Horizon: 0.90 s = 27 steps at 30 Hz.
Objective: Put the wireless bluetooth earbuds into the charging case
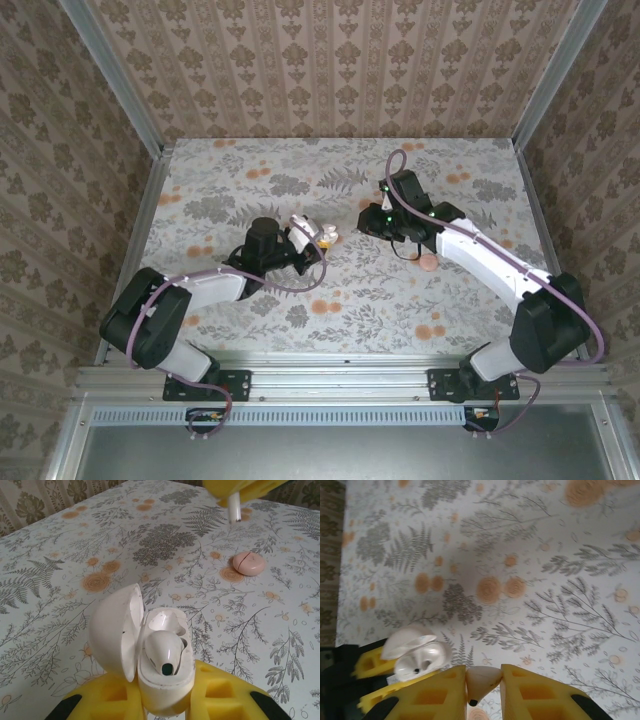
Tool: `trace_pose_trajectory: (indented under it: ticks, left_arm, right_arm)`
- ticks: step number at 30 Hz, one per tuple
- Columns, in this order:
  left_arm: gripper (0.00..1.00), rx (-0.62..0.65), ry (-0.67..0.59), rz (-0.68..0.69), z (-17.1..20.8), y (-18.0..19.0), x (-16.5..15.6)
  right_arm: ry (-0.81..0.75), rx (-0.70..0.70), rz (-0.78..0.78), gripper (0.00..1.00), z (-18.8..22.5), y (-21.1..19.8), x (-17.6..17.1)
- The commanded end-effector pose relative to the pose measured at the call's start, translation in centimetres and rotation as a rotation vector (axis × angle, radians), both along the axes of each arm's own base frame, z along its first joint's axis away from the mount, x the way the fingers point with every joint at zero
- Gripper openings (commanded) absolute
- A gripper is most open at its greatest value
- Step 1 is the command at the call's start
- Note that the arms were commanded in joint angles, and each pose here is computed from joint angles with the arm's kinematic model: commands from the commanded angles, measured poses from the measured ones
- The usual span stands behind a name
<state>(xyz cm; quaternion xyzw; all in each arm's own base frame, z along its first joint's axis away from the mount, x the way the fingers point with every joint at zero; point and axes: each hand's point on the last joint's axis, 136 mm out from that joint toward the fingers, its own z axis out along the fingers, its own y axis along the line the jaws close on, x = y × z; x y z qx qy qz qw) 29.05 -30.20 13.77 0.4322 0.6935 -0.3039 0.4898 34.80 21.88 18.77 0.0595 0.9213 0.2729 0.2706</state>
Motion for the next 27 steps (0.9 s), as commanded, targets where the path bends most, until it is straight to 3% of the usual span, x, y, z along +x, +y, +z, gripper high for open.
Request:
trace_pose_trajectory:
  ticks: [1, 11, 27]
  left_arm:
    - [0.04, -0.054, -0.024, -0.023, 2.1, -1.2, 0.5]
    - [0.04, -0.068, -0.035, -0.036, 2.8, -1.6, 0.6]
    - [0.04, -0.084, -0.043, -0.031, 3.5, -1.8, 0.9]
  right_arm:
    - [-0.117, 0.006, 0.047, 0.22, 2.0, 0.6, 0.0]
    - [-0.205, 0.022, 0.120, 0.22, 3.6, 3.1, -0.2]
    - [-0.222, -0.049, 0.195, 0.23, 2.5, 5.6, 0.4]
